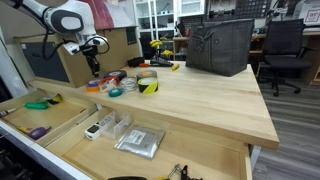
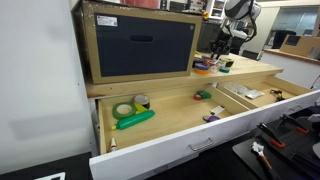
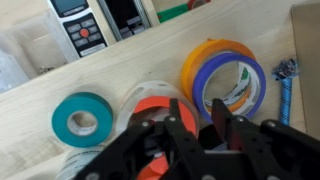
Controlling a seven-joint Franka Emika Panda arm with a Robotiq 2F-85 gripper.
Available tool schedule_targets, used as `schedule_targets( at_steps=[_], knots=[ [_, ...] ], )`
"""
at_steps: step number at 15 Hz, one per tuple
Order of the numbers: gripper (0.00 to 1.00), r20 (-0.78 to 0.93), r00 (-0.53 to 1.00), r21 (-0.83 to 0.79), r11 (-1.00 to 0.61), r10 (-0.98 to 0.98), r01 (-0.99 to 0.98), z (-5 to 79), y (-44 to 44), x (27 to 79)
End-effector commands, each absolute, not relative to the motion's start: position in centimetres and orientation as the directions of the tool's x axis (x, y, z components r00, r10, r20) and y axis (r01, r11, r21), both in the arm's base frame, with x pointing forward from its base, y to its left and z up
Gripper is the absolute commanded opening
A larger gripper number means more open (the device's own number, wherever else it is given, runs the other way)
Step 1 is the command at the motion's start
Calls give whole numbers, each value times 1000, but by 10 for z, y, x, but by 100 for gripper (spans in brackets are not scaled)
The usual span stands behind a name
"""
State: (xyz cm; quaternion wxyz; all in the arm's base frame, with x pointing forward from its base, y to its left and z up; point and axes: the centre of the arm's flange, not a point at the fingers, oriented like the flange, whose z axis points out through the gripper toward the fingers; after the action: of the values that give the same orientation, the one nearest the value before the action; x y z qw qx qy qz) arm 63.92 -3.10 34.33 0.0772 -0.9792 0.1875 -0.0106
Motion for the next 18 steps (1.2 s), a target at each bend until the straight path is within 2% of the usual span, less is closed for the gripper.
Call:
schedule_targets(
  at_steps=[1, 5, 11, 18],
  knots=[
    [71, -35, 937, -80, -934, -346, -348, 359, -45, 623],
    [99, -15, 938, -5, -938, -347, -347, 357, -72, 625],
    [100, 16, 951, 34, -950, -310, -311, 346, -87, 636],
    [100, 59, 989, 14, -990, -138, -139, 341, -68, 667]
  ],
)
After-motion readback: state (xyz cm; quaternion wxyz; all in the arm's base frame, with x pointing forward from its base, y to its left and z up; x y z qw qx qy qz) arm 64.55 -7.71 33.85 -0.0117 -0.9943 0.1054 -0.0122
